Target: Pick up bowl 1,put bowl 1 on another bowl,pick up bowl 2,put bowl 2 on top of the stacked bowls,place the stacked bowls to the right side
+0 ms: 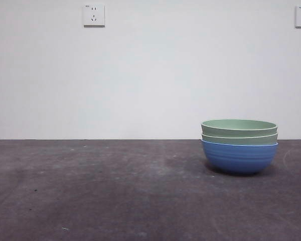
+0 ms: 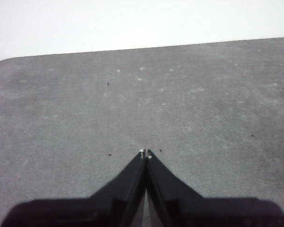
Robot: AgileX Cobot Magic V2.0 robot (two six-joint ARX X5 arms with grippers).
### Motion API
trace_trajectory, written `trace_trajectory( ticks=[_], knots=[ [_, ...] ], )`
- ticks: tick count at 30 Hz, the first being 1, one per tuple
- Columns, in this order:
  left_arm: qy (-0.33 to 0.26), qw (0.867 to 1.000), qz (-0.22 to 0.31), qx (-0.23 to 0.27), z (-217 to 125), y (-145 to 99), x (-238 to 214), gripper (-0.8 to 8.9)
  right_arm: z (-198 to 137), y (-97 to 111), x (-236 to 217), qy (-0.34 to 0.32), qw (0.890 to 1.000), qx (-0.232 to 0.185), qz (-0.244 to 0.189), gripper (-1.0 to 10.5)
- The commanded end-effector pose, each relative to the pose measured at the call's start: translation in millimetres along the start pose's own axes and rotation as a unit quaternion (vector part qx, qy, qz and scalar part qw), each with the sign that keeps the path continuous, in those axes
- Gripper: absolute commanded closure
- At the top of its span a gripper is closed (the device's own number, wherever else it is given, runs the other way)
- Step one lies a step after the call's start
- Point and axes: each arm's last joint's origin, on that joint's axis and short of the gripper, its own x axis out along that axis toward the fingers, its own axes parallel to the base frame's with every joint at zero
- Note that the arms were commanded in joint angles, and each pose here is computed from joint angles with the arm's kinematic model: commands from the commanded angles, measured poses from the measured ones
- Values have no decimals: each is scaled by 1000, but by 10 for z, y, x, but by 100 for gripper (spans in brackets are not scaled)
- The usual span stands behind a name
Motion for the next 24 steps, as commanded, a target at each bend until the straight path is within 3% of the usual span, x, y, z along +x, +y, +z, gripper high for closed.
trace_trajectory(
  ticks=[1, 6, 12, 15, 20, 24],
  knots=[
    [6, 1000, 3, -6, -47, 4, 13, 817, -6, -42, -113, -89, 995, -30, -19, 944],
    [5, 1000, 2, -6, -46, 4, 13, 817, -180, -128, -165, -245, 968, -42, -43, 944],
    [5, 1000, 2, -6, -45, 4, 13, 817, -496, -320, 236, -355, 930, -68, -73, 944],
    [5, 1000, 2, -5, -45, 4, 13, 817, -668, -409, 490, -387, 916, -70, -75, 944],
    [5, 1000, 2, -5, -45, 4, 13, 817, -926, -524, 846, -411, 905, -77, -75, 944],
    [5, 1000, 2, -5, -45, 4, 13, 817, -1097, -595, 1063, -408, 908, -66, -75, 944]
  ],
)
